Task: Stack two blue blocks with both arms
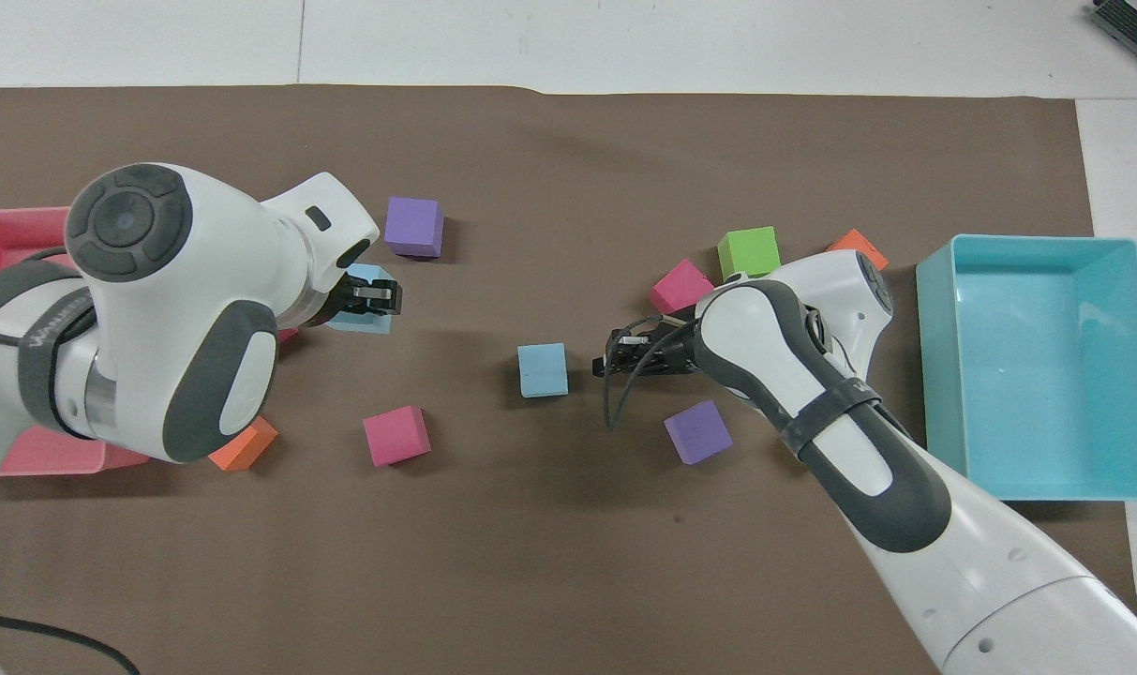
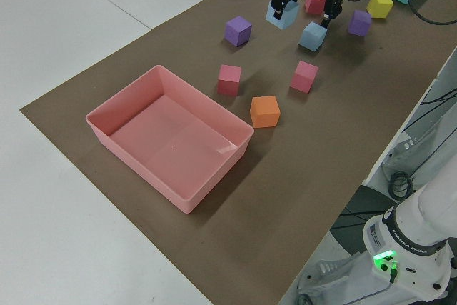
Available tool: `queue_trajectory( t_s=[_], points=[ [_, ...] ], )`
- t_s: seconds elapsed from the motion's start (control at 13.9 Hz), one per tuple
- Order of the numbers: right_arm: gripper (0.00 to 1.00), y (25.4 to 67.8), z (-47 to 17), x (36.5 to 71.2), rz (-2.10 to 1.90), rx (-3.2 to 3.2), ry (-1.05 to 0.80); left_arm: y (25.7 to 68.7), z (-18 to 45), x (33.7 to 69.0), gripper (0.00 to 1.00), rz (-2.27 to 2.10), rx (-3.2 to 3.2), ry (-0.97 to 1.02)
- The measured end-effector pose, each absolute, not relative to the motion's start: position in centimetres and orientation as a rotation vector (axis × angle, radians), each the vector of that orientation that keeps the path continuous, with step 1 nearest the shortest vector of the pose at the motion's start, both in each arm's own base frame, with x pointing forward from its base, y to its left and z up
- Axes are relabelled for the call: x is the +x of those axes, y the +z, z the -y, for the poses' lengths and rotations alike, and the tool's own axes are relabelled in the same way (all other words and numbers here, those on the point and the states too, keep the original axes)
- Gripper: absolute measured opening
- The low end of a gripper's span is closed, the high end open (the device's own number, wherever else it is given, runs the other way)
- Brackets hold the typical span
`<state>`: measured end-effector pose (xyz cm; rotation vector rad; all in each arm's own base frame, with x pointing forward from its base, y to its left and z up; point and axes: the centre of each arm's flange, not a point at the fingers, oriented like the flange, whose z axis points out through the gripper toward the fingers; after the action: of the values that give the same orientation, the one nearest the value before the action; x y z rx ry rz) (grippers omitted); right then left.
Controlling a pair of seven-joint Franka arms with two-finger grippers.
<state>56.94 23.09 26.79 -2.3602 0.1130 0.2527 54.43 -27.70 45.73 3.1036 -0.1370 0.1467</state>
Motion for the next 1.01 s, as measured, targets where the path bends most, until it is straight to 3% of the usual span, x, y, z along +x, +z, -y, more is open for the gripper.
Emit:
queue_trajectory(
  t_s=[0.58, 1.01],
  points=[
    [0.01, 26.8, -23.1, 56.9, -0.114, -2.36, 0.254, 41.6, 36.9, 51.3, 0.59, 0.013, 3.073, 0.15],
    [0.01, 26.8, -23.1, 56.9, -0.114, -2.36, 0.254, 40.4, 39.9, 51.8, 0.59, -0.009, 3.06, 0.148]
  ],
)
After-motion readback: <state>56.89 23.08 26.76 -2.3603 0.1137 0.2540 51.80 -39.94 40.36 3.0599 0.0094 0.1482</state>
